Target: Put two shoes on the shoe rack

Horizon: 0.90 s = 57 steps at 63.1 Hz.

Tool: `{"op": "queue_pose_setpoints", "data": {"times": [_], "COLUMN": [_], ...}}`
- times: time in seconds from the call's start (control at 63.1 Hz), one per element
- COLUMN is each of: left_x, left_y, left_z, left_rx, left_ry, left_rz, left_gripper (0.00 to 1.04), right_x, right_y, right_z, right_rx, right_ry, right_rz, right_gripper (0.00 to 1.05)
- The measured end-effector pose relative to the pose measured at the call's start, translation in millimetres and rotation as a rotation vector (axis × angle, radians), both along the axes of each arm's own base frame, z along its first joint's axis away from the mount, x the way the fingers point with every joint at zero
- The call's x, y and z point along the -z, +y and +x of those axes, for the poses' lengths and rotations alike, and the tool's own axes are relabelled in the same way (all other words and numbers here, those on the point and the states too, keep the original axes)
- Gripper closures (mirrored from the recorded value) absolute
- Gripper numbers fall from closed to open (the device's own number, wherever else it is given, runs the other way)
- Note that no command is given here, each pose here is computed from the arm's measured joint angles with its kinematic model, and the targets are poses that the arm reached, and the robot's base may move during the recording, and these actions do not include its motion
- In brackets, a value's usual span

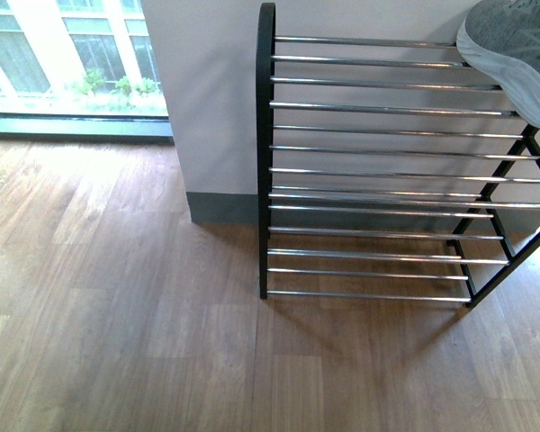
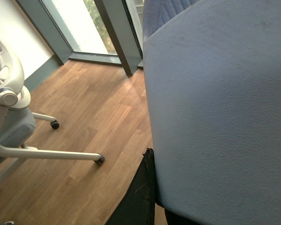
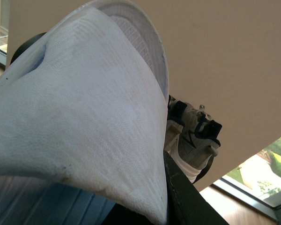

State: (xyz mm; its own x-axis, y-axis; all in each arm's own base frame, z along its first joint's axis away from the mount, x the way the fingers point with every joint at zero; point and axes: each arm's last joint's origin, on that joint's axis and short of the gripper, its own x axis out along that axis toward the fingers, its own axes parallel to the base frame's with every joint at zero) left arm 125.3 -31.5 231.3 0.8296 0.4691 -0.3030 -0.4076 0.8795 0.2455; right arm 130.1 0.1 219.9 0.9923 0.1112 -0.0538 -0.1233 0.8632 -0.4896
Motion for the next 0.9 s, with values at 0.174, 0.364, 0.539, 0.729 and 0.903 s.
{"op": "queue_pose_setpoints", "data": {"times": [0.174,0.364,0.539,0.729,0.903], "left_x": [0.0,0.0,0.3,0.3,0.2], "left_y": [0.2,0.1,0.0,-0.1,0.0], "left_z": [0.0,0.0,0.3,0.3,0.3], "left_rx": [-0.003,-0.002,-0.002,0.0,-0.001], "left_ry": [0.0,0.0,0.002,0.003,0.002], "left_rz": [0.001,0.001,0.002,0.001,0.001], "left_gripper": [1.03,1.03,1.03,1.03,1.03], "right_x": [0.0,0.0,0.6,0.7,0.5], "right_y": [0.1,0.0,0.0,0.0,0.0], "right_z": [0.0,0.0,0.6,0.6,0.6], "right_rx": [-0.003,-0.002,-0.001,-0.001,0.0], "right_ry": [0.0,0.0,0.005,0.005,0.005], "right_rz": [0.0,0.0,0.0,0.0,0.0], "right_gripper": [1.03,1.03,1.03,1.03,1.03]}}
